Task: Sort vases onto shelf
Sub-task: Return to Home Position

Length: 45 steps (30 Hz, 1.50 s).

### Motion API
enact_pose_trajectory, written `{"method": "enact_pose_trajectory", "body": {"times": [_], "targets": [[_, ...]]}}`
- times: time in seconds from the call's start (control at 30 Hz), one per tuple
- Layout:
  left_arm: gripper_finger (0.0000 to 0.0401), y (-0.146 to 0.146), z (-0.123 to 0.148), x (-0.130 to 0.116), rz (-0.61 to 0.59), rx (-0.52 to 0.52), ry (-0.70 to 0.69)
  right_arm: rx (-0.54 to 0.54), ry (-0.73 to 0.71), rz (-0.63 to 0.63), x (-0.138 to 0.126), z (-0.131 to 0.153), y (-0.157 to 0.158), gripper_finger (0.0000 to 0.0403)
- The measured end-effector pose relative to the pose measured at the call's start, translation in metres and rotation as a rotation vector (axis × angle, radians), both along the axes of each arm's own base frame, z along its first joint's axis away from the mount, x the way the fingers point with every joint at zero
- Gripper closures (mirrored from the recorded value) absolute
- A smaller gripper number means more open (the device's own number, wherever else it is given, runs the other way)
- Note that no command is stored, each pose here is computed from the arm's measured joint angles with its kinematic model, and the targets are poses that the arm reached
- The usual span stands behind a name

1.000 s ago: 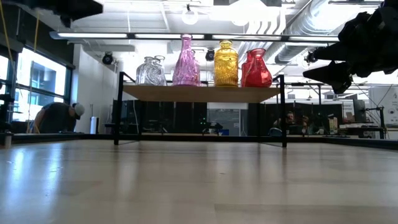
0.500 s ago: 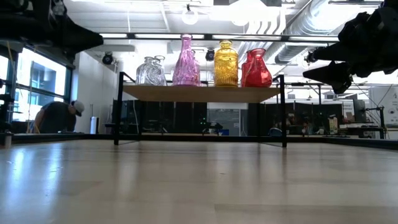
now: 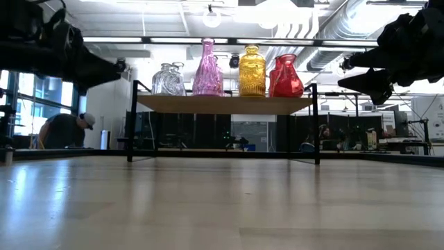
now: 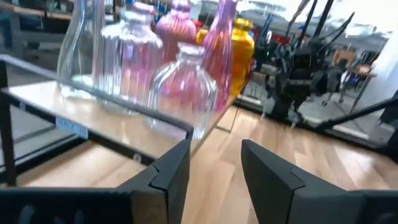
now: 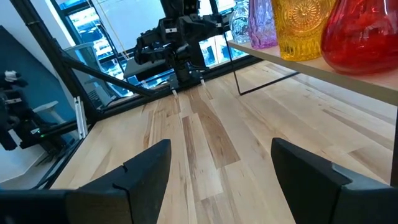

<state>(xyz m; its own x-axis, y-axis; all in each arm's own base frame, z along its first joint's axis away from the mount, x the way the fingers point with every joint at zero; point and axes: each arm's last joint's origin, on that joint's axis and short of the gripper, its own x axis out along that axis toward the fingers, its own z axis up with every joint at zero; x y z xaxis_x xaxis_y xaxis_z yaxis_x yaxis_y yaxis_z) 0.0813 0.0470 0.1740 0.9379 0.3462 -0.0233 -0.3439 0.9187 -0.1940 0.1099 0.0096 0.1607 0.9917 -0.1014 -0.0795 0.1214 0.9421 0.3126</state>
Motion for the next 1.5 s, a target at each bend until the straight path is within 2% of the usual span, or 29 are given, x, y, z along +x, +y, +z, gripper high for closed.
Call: {"method": "enact_pose_trajectory", "body": {"times": [0.17, 0.5, 1.5], "targets": [[0.0257, 0.0012, -0.0011, 0.0017, 0.001, 0.016, -0.048, 0.000, 0.001, 0.000, 0.0000, -0.0002, 0.0000, 0.0142], [0.0219, 0.0046, -0.0031, 0.0009, 0.116, 0.055, -0.041, 0.000, 0.001, 0.000, 0.0000, -0.0002, 0.0000, 0.0142], [0.0217, 0.0045, -0.0029, 0.0007, 0.118, 0.058, -0.042, -0.006, 0.039, -0.021, -0.0002, -0.0038, -0.0024, 0.0142]]}}
